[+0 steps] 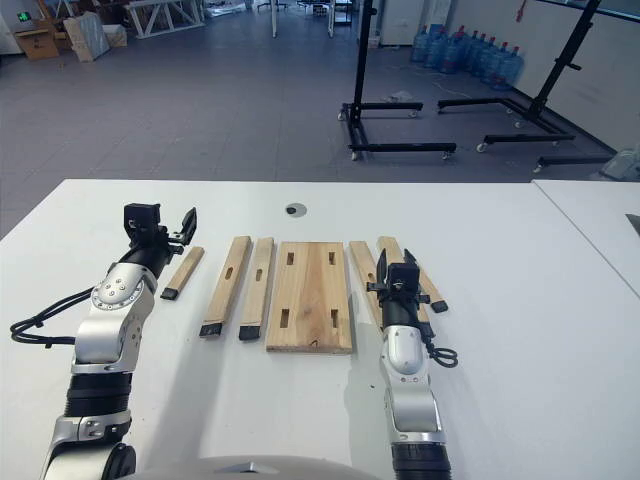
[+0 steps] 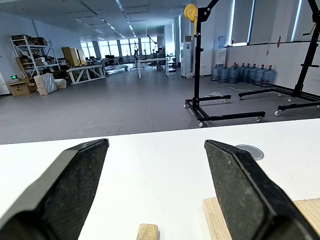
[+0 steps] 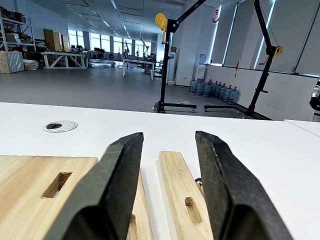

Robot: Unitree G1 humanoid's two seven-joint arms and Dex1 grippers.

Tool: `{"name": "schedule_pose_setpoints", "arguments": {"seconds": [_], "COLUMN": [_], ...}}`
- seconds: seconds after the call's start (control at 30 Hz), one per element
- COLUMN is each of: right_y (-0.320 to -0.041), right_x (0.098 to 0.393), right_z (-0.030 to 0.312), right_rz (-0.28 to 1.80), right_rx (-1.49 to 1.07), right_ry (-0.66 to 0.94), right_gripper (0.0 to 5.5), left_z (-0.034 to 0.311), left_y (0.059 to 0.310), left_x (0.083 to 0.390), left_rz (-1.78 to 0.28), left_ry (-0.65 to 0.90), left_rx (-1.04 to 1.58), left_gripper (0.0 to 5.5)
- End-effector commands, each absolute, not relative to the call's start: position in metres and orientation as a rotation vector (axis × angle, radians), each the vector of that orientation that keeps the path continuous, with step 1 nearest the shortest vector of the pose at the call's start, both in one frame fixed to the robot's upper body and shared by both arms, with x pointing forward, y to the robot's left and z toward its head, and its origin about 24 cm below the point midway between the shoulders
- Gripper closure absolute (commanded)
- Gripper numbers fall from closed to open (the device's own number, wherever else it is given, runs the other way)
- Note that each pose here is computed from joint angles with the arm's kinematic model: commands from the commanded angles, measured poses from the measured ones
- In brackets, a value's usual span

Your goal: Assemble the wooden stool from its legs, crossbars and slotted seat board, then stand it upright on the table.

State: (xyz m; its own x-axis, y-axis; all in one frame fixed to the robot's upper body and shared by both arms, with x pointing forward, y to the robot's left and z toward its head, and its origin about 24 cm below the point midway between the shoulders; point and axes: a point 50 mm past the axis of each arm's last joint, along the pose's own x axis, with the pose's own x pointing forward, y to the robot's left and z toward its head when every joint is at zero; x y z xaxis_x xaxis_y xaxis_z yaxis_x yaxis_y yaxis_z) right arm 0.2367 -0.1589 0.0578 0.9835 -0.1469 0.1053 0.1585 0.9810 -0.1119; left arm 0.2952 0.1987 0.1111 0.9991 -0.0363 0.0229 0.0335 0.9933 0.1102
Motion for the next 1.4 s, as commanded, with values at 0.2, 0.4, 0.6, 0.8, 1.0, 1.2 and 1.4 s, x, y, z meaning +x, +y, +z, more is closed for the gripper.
{"name": "schedule_pose_setpoints", "arguments": {"seconds": [0.2,0.4,0.6,0.8,1.0,1.2,1.4], "right_y": [-0.16,-0.158,-0.159,-0.158,-0.158,-0.16,-0.145], "right_x": [0.236,0.238,0.239,0.239,0.241,0.24,0.258], "right_z": [0.062,0.064,0.065,0.065,0.066,0.067,0.122], "right_rz": [-0.161,-0.159,-0.159,-0.162,-0.154,-0.159,0.144], "right_rx": [-0.117,-0.113,-0.116,-0.112,-0.112,-0.076,0.239], "right_ry": [-0.102,-0.111,-0.111,-0.114,-0.12,-0.102,-0.153], "right_gripper": [3.6,3.6,3.6,3.6,3.6,3.6,3.6], "left_z": [0.064,0.039,0.025,0.021,0.018,0.063,0.172], "left_y": [0.228,0.238,0.244,0.244,0.247,0.251,0.192], "left_x": [0.299,0.301,0.296,0.289,0.284,0.303,0.324], "left_rz": [-0.156,-0.197,-0.214,-0.251,-0.244,-0.158,-0.293], "left_ry": [0.404,0.548,0.632,0.672,0.684,0.42,-0.104], "left_rx": [0.136,0.1,0.089,0.083,0.092,0.093,0.133], "left_gripper": [1.99,1.99,2.23,3.07,3.99,4.23,4.23]}}
